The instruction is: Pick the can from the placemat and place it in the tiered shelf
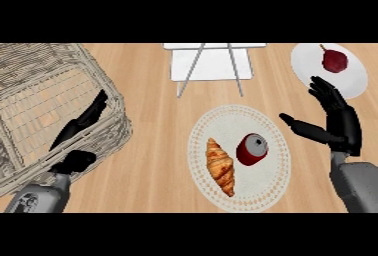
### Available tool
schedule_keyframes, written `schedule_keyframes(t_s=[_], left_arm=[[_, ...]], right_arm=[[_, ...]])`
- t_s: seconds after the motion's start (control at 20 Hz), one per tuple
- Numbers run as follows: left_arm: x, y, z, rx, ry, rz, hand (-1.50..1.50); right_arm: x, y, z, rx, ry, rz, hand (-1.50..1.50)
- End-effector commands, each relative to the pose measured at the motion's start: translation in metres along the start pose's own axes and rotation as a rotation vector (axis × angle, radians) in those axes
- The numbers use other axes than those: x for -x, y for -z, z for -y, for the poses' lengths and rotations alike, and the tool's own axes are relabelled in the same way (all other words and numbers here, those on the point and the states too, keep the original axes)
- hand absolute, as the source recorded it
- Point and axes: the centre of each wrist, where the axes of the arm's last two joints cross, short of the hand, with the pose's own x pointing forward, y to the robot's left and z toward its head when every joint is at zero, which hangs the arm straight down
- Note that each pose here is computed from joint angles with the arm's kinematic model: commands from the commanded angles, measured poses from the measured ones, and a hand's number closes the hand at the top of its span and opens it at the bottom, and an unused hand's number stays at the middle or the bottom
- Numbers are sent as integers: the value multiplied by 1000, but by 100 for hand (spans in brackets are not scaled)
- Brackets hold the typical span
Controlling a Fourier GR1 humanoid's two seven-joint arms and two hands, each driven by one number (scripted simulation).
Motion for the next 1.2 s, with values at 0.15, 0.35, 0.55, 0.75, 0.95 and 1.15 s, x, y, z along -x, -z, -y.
schedule_keyframes(t_s=[0.15,0.35,0.55,0.75,0.95,1.15], left_arm=[[6,6,31,-33,-39,-34,0],[11,9,34,-17,-24,-25,0],[11,15,20,-16,-44,-34,0],[5,7,30,-21,-29,-29,0],[11,8,39,-13,-54,-37,0],[13,10,35,-29,-25,-34,0]], right_arm=[[17,-18,33,-179,118,26,-150],[-15,9,35,-369,-77,-3,-150],[-67,15,30,-433,-188,20,-150],[-101,33,45,-496,-338,-50,-150],[-127,16,18,-666,-546,-77,-150],[-157,1,1,-733,-724,-92,-150]])
